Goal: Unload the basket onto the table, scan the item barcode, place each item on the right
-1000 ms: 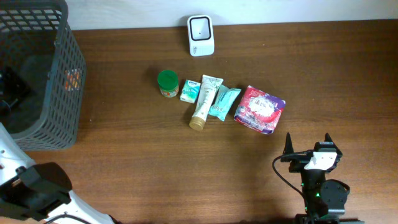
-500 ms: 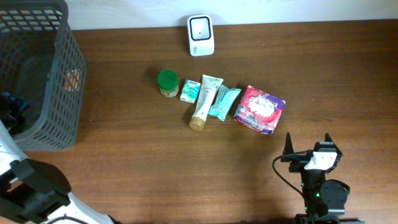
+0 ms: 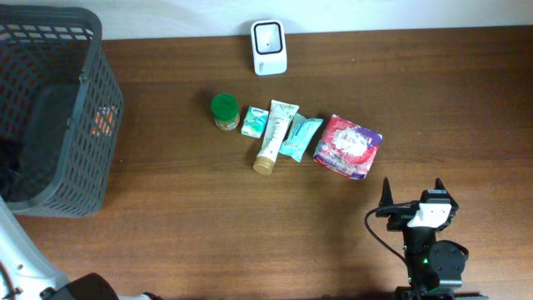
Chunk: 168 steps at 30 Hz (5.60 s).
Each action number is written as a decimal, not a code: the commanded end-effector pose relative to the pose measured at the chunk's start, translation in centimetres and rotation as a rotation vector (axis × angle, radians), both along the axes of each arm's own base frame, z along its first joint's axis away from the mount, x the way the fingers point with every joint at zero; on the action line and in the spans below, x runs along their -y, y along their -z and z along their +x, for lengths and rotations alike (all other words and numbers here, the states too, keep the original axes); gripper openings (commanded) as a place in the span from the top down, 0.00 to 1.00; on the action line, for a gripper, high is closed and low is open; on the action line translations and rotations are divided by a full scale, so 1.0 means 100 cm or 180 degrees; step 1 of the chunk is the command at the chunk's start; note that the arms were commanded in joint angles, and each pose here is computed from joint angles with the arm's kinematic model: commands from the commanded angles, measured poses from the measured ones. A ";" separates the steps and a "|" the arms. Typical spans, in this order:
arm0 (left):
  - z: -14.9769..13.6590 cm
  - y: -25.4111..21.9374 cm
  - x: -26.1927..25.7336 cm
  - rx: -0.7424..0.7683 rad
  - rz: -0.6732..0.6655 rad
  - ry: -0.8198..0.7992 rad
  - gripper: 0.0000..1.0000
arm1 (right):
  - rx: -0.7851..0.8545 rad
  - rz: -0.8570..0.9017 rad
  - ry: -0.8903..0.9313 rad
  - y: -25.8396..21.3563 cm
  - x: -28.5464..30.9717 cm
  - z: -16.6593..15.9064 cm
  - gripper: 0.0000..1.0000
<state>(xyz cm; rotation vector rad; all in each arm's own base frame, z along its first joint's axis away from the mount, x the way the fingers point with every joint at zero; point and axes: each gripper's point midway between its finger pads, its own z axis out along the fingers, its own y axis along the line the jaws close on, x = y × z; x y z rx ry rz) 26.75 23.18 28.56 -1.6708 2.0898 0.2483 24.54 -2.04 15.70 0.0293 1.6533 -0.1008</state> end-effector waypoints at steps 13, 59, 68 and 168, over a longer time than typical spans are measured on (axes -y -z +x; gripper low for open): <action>0.211 0.013 -0.029 0.1413 0.0520 0.1854 0.01 | -0.0020 0.0025 0.0045 0.004 0.003 0.000 0.01; 0.231 0.250 0.043 0.0377 -0.0967 0.2818 1.00 | -0.0020 0.0025 0.0045 0.004 0.003 0.000 0.01; 0.222 0.041 -0.025 0.1209 -0.0279 0.2151 1.00 | -0.0018 0.0025 0.0045 0.004 0.003 0.000 0.01; 0.176 -0.058 0.120 0.1363 0.1975 0.3057 1.00 | -0.0020 0.0025 0.0045 0.004 0.003 0.000 0.01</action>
